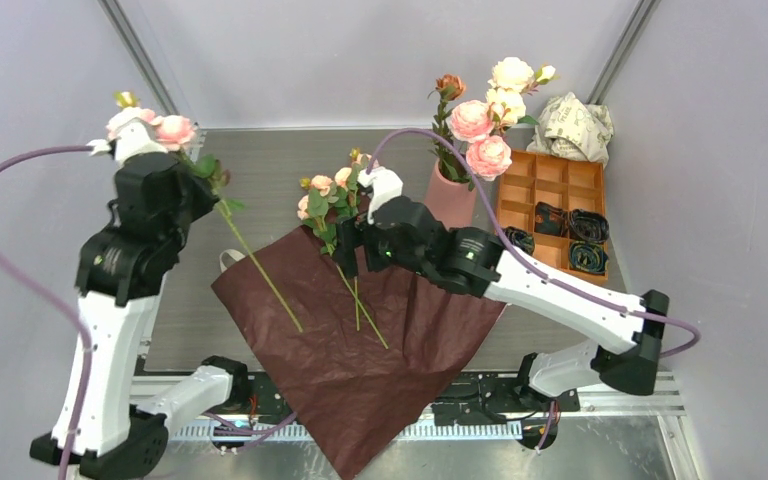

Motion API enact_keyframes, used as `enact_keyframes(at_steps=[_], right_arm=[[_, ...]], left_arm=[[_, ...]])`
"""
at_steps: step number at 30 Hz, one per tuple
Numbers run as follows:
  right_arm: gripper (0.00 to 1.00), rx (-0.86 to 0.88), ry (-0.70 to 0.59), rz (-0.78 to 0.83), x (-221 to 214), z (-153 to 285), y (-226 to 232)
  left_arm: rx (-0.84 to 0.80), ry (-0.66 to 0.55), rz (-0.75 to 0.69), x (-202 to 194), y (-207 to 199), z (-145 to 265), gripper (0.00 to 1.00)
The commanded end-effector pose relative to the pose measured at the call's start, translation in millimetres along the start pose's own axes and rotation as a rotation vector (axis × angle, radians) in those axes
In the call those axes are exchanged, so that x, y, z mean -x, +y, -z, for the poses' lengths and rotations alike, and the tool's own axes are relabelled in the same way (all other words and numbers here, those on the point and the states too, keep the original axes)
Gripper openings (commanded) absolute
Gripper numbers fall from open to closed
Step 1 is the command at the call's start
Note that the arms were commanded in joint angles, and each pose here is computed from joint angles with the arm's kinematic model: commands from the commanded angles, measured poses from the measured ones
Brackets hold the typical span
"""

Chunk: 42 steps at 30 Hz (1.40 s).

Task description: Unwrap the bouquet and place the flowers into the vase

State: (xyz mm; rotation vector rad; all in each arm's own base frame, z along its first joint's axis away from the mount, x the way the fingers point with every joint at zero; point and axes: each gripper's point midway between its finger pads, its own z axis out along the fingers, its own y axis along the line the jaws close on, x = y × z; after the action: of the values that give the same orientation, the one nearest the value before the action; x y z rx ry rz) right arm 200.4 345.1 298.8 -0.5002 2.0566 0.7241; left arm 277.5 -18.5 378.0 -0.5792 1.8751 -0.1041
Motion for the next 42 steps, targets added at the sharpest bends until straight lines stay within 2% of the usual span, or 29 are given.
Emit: enact_keyframes(at_steps=[1,7,12,17,20,22,26,33,37,42], right_arm=[[0.88,-0.034,-0.005,0.007,8,-9,4],[0.86,-0.089,-0.008,0.021,0,-11,-1],[0.89,-0.156,0.019,0.039,-11,-12,-14],[0.89,-0.239,0.131,0.048,-60,-35,-33],[0.87,-0.284,0.21,0.047,-99,-45,-42],[0.86,-0.313,0.216,0.061,-116,-41,-45],[0.86,-0.374,0.092,0.055,-112,-11,-51],[0.87,-0.458,-0.204,-0.08,-50,79,-94],[0.87,-0.453,-0.36,-0.153,-8,139,-116],[0.87,-0.464,-0.493,-0.166,31,192,-135]], left_arm=[[0.014,-0.121,-0.009,36,20,42,0.0],[-0.192,-0.231,0.0,65,-4,77,0.0],[-0.486,-0.328,0.021,94,-52,113,0.0],[-0.791,-0.414,0.039,126,-108,148,0.0],[-0.915,-0.433,0.057,140,-136,156,0.0],[-0.987,-0.421,0.072,147,-157,154,0.0],[-1.052,-0.434,0.099,161,-180,146,0.0],[-1.135,-0.451,0.101,177,-207,152,0.0],[-1.168,-0.43,0.084,172,-228,147,0.0],[-1.217,-0.417,0.003,143,-276,151,0.0]])
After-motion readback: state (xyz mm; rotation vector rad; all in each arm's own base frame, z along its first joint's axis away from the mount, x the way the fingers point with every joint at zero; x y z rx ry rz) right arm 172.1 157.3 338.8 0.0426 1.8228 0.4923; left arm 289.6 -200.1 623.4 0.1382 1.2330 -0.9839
